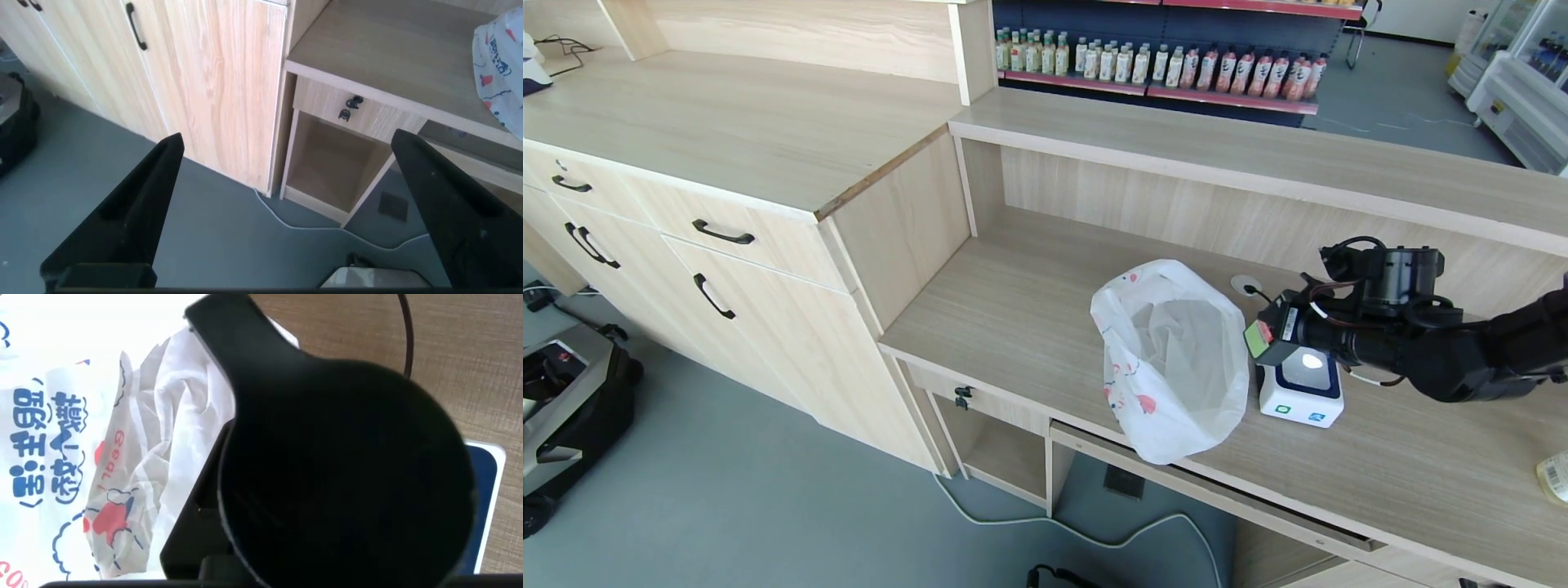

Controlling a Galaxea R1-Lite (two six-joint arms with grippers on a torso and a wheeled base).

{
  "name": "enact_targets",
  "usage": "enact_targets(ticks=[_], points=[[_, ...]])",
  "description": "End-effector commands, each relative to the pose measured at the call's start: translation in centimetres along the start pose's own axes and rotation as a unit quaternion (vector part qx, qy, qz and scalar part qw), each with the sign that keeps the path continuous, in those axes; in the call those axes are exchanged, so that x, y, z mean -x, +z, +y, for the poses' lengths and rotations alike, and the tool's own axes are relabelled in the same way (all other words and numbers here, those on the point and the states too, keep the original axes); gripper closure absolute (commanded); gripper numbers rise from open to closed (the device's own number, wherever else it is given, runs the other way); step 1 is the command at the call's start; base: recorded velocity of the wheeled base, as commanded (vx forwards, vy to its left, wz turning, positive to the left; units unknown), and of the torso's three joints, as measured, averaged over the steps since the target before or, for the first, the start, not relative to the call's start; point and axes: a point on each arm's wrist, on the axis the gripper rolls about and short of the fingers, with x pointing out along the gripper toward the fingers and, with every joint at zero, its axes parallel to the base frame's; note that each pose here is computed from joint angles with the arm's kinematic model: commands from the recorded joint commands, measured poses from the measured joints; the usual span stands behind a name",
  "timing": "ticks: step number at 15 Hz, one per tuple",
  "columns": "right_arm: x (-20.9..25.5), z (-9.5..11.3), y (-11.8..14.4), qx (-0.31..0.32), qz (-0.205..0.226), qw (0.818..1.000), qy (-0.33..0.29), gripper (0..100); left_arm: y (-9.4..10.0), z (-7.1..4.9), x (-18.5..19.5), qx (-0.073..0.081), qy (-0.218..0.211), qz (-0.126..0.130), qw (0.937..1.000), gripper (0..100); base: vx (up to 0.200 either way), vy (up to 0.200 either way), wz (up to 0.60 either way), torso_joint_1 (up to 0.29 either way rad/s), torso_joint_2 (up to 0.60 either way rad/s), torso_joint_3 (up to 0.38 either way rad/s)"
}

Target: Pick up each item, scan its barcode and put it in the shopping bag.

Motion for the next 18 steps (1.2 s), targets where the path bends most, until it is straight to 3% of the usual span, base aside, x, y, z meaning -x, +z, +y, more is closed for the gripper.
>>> enact_targets(ticks=[1, 18], points=[[-0.18, -0.06, -0.28, -0.001, 0.004, 1.000, -0.001, 100, 0.00, 0.00, 0.00, 0.000, 0.000, 0.000, 1.0000, 0, 0.000, 0.000, 0.00, 0.000, 0.00, 0.000], [-0.76, -0.08, -0.75, -0.002, 0.003, 1.000, 0.002, 100, 0.00, 0.00, 0.00, 0.000, 0.000, 0.000, 1.0000, 0, 0.000, 0.000, 0.00, 0.000, 0.00, 0.000]])
